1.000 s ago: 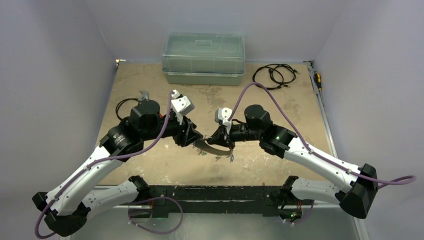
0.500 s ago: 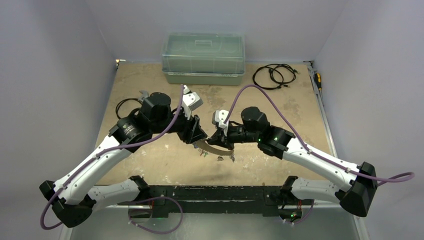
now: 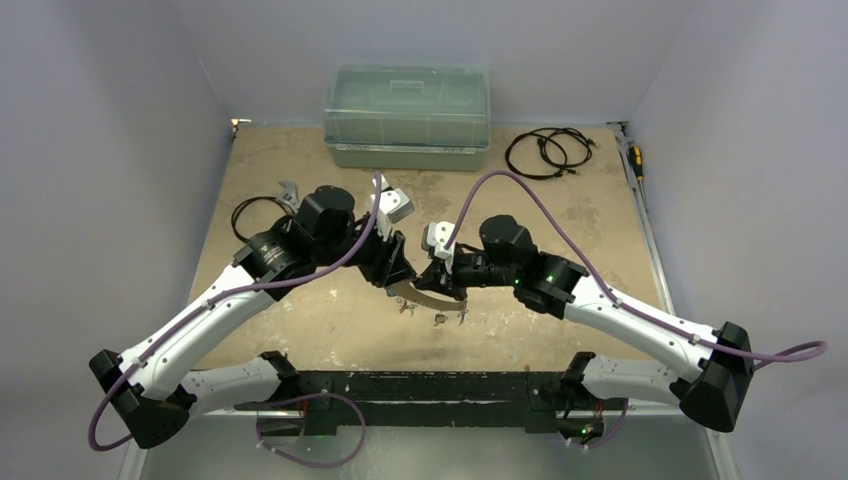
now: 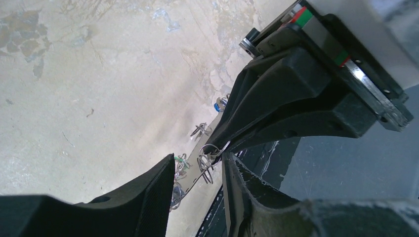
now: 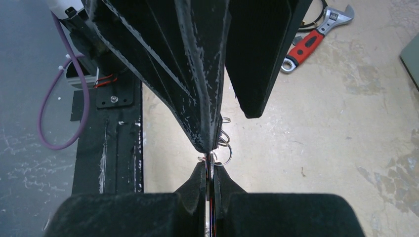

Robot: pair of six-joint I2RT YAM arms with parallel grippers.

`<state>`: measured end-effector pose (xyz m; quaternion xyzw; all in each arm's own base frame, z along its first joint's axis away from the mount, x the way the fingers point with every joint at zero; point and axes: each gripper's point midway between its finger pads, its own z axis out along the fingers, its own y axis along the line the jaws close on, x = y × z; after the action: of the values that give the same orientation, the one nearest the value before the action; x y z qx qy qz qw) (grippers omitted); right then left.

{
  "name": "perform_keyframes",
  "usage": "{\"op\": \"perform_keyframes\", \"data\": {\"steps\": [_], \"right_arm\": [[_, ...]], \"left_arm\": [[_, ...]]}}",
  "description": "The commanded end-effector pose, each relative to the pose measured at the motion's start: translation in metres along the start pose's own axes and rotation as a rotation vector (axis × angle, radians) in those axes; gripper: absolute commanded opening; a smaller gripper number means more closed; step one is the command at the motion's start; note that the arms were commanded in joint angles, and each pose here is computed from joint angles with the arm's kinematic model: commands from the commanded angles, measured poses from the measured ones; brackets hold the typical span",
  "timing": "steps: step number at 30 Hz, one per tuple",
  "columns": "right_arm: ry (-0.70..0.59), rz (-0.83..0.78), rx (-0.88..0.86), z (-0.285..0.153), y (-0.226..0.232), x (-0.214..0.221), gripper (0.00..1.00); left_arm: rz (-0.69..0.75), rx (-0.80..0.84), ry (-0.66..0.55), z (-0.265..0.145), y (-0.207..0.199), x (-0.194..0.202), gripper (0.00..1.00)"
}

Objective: Put the keys on the keyring

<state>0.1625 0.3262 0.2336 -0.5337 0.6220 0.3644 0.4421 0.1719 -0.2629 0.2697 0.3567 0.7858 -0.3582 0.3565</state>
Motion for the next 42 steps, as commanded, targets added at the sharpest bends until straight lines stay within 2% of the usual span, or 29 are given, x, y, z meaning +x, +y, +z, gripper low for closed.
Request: {"op": "perform_keyframes", "data": {"steps": [1,9,16,22,28,32,37,42], "right_arm": [[-0.072,-0.053,0.029,-0.004,-0.006,-0.032,0.0],[-0.069,-0.054,0.031,-0.003,-0.006,-0.031,0.0],[-0.07,-0.054,0.036,-0.003,-0.006,-0.031,0.0],[-0.084,-0.058,0.057,-0.004,-0.009,-0.033,0.0],[-0.145,-0.05,0.064,-0.007,-0.008,-0.043,0.0],[-0.189,-0.05,0.058,-0.01,-0.005,-0.052,0.01],[-0.202,-0.045,0.039,-0.012,0.0,-0.054,0.17],[-0.233,-0.054,0.029,-0.015,0.002,-0.062,0.47]], "left_arm": [[0.004,0.007,-0.019,0.005,0.0,-0.004,0.37],[-0.005,0.023,0.006,0.009,-0.001,0.003,0.27],[-0.007,0.032,0.013,0.009,-0.002,0.007,0.0],[0.017,0.037,-0.056,0.001,-0.006,-0.001,0.0],[0.081,0.099,-0.283,-0.016,-0.022,-0.022,0.0],[0.101,0.102,-0.376,-0.023,-0.023,-0.025,0.0],[0.114,0.107,-0.464,-0.028,-0.024,-0.027,0.0],[0.122,0.096,-0.51,-0.03,-0.022,-0.029,0.0]]}}
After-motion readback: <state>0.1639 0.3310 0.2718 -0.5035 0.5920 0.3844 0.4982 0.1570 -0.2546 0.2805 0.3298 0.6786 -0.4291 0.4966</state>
